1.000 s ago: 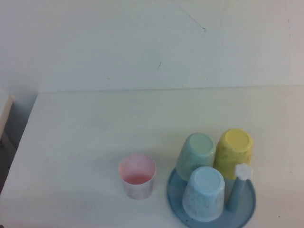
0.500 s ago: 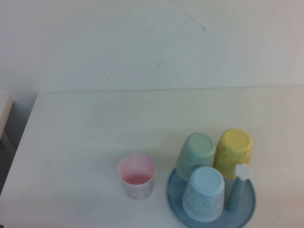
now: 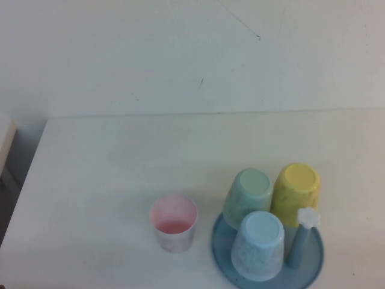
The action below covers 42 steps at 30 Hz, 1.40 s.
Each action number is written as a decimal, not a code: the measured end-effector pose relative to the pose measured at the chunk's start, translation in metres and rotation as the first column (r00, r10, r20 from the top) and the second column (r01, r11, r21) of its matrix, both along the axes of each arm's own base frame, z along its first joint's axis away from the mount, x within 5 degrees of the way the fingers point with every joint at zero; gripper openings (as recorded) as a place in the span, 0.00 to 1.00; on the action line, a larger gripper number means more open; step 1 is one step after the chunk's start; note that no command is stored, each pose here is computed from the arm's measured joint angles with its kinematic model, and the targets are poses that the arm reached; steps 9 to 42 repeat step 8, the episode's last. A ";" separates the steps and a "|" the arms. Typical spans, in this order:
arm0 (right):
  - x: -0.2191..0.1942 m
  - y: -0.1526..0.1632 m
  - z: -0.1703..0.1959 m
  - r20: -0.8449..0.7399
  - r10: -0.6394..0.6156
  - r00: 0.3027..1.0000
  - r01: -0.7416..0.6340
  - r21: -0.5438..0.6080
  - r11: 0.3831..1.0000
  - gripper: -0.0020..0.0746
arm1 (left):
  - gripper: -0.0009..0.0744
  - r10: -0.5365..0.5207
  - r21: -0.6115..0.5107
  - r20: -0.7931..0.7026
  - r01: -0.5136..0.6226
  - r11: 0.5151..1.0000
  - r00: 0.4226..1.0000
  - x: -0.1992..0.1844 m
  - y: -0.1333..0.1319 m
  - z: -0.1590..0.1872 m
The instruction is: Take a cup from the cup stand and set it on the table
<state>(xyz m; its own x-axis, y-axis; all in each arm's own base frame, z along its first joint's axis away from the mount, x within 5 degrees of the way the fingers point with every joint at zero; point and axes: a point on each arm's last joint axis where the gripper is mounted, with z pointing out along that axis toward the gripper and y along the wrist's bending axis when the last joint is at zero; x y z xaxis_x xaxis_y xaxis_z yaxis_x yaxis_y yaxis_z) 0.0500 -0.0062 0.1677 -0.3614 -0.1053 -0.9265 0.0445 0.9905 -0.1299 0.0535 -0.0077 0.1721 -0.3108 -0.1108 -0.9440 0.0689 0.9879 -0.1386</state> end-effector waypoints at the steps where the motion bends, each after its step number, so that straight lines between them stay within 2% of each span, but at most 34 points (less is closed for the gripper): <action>1: 0.000 0.000 0.000 0.000 0.000 1.000 0.000 0.000 1.000 0.02 | 0.01 0.000 0.000 0.000 0.000 1.000 1.000 0.000 0.000 0.000; 42: 0.000 0.000 0.000 0.000 -0.002 1.000 0.002 0.004 1.000 0.02 | 0.01 0.000 0.000 0.000 0.000 1.000 1.000 0.000 0.000 0.000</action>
